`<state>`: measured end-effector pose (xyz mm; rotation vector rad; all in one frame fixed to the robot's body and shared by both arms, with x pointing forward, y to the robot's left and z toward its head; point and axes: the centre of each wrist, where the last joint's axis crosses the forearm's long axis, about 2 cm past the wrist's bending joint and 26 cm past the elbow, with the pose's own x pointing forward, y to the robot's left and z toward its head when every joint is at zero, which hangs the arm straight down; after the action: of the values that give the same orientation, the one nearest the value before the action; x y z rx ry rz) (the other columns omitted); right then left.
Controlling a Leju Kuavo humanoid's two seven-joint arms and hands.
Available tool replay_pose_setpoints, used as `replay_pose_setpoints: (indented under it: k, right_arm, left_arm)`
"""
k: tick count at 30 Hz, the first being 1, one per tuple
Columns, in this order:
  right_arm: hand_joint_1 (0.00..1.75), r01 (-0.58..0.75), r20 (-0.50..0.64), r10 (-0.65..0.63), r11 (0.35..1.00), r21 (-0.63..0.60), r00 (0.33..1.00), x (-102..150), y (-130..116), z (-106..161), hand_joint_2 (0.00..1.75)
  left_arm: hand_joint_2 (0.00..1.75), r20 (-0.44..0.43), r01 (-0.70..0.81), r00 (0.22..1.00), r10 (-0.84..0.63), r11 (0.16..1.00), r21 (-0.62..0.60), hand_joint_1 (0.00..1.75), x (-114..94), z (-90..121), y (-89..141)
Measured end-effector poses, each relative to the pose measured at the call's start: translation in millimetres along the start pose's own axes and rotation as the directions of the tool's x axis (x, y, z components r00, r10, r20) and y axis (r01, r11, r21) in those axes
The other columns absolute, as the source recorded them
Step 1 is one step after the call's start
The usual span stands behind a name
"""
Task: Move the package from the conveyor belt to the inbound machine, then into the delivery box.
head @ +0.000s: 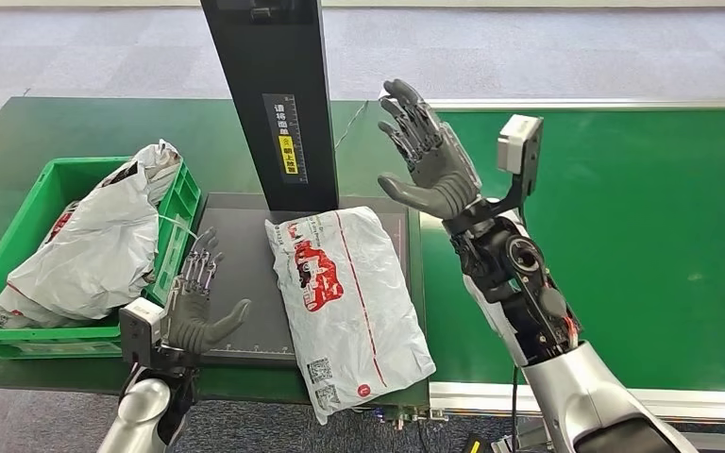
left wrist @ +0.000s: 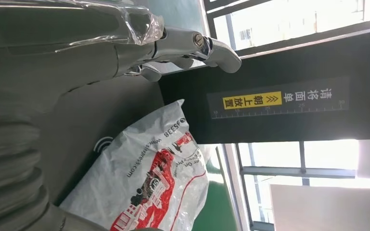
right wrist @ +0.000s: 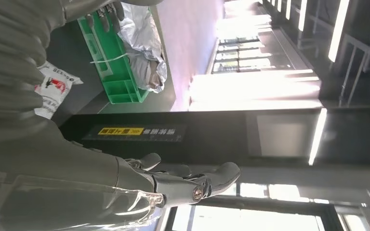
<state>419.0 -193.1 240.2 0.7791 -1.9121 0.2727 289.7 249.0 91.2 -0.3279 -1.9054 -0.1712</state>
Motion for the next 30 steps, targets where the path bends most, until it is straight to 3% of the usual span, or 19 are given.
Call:
replay_pose_setpoints:
  k: [6, 11, 19, 24, 30]
  right_arm:
    - [0.0, 0.024, 0.026, -0.023, 0.999, -0.044, 0.999, -5.4, -5.0, 27.2, 1.75]
    - [0.0, 0.074, 0.021, -0.071, 0.988, -0.132, 0.997, -32.0, -6.9, 83.1, 1.75]
    - [0.0, 0.164, -0.014, -0.176, 0.939, -0.302, 0.984, -65.0, 3.8, 153.5, 1.75]
    - [0.0, 0.182, -0.016, -0.201, 0.917, -0.354, 0.979, -70.1, 6.7, 170.9, 1.75]
    - [0.0, 0.204, -0.015, -0.227, 0.901, -0.383, 0.974, -69.8, 9.1, 172.3, 1.75]
  left_arm:
    - [1.75, -0.008, 0.04, 0.999, -0.04, 0.999, -0.006, 0.0, 1.7, 4.1, 2.0]
    - [1.75, -0.048, 0.239, 0.969, -0.243, 0.967, -0.089, 0.0, 8.3, 5.5, -3.0]
    - [1.75, -0.022, 0.499, 0.847, -0.532, 0.807, -0.316, 0.0, 13.9, -7.8, -55.8]
    - [1.75, 0.022, 0.538, 0.819, -0.574, 0.753, -0.379, 0.0, 13.6, -16.3, -75.8]
    - [1.75, 0.057, 0.61, 0.732, -0.679, 0.616, -0.499, 0.0, 3.2, -29.0, -95.8]
